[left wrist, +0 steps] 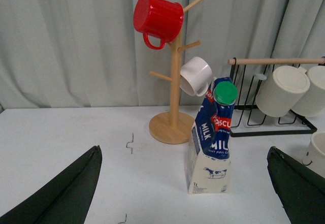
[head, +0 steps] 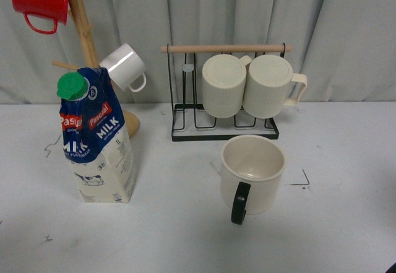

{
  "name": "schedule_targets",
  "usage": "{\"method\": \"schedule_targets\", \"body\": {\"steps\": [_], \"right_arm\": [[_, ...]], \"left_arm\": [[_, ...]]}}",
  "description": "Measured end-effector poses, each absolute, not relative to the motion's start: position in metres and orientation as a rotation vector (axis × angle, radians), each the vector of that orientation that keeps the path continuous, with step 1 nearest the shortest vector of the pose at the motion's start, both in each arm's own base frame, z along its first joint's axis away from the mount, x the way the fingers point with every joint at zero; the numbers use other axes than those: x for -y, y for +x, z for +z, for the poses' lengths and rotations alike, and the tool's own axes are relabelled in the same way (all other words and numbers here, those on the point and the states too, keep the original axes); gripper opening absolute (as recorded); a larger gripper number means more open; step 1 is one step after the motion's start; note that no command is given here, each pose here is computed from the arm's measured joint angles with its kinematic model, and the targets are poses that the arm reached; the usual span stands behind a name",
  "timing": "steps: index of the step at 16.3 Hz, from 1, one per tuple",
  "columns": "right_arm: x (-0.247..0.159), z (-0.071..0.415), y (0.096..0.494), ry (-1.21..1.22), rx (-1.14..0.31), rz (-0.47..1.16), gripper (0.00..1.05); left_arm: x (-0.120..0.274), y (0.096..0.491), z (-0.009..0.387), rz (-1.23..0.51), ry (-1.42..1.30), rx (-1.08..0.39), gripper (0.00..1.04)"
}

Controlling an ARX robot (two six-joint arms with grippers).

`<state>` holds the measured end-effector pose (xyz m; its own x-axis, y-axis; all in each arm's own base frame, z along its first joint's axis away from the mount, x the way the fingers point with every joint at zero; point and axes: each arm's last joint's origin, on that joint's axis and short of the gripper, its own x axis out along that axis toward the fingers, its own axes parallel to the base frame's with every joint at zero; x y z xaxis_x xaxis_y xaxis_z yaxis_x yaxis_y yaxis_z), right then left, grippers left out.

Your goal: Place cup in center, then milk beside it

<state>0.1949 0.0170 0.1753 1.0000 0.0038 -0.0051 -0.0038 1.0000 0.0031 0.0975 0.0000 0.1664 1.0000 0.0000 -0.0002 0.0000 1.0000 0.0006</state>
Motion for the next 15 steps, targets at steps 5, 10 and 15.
{"method": "schedule_targets", "body": {"steps": [5,10,15], "right_arm": [[0.000,0.161,0.167,0.003,-0.023,-0.012,0.02],[0.001,0.162,0.149,0.003,-0.018,-0.009,0.02],[0.001,0.167,0.136,0.003,-0.001,-0.008,0.02]], "left_arm": [[0.000,0.098,0.166,0.000,0.001,0.000,0.98],[0.000,0.098,0.166,0.000,0.001,0.000,0.98],[0.000,0.098,0.166,0.000,0.001,0.000,0.98]]}}
